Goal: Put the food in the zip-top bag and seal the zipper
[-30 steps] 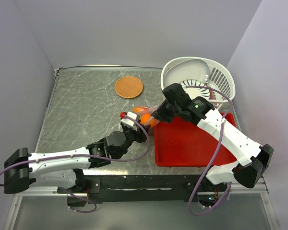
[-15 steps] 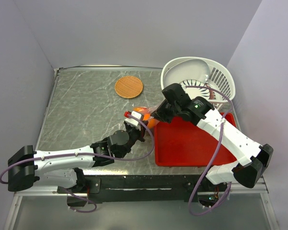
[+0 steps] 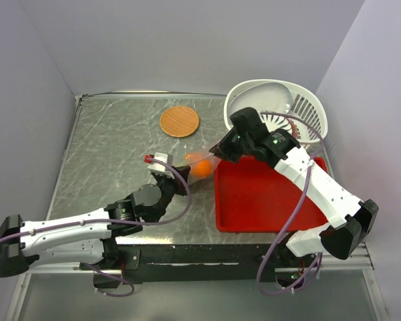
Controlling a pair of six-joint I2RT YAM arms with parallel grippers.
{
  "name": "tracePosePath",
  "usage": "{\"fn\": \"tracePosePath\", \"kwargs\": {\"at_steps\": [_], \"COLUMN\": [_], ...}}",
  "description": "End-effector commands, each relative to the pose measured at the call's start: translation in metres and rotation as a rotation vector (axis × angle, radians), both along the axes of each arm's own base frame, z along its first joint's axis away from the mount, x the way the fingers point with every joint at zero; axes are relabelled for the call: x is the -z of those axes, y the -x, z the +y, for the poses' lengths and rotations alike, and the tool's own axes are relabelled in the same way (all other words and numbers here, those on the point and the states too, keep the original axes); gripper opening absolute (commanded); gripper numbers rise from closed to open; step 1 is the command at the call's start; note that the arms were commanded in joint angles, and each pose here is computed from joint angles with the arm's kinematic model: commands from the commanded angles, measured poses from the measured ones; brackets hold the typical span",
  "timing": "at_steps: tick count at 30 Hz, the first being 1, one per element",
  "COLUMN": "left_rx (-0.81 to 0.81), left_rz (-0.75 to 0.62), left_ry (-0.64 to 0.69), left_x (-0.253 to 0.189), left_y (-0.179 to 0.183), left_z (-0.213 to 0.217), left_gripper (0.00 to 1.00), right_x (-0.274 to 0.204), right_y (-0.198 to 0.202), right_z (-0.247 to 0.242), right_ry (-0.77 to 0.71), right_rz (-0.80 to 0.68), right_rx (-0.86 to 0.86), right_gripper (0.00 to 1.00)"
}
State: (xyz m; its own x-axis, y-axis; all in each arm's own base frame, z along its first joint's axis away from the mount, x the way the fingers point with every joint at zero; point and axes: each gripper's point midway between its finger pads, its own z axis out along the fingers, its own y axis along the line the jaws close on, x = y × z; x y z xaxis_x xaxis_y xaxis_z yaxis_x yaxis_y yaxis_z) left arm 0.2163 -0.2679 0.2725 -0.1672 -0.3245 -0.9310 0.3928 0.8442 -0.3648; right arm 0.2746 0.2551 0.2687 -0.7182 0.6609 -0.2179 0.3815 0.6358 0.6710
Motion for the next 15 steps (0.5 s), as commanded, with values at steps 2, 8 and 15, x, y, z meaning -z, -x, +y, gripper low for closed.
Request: {"fn": "tracePosePath", "kwargs": {"at_steps": [2,8,15], "left_rx": [-0.253,-0.382,-0.433], "left_rz": [0.078,0.108,0.107], "left_ry": [0.038,0.064,0.078], "left_x": [0.007,0.007,0.0], "left_y": [-0.007,-0.004,0.001], "left_z": [0.06,0.097,0.124], "left_gripper": [0.01,0.01,0.01], "right_x": [-0.017,-0.018,-0.025], "right_y": [-0.056,-0.093,-0.126], "right_z": [-0.049,-0.061,-0.052], "right_ry": [0.095,0.144,0.155], "right_rz": [-0.123,-0.128,-0.148], "right_rx": [0.168,0.196,0.183], "right_gripper": [0.17,0.17,0.17]}}
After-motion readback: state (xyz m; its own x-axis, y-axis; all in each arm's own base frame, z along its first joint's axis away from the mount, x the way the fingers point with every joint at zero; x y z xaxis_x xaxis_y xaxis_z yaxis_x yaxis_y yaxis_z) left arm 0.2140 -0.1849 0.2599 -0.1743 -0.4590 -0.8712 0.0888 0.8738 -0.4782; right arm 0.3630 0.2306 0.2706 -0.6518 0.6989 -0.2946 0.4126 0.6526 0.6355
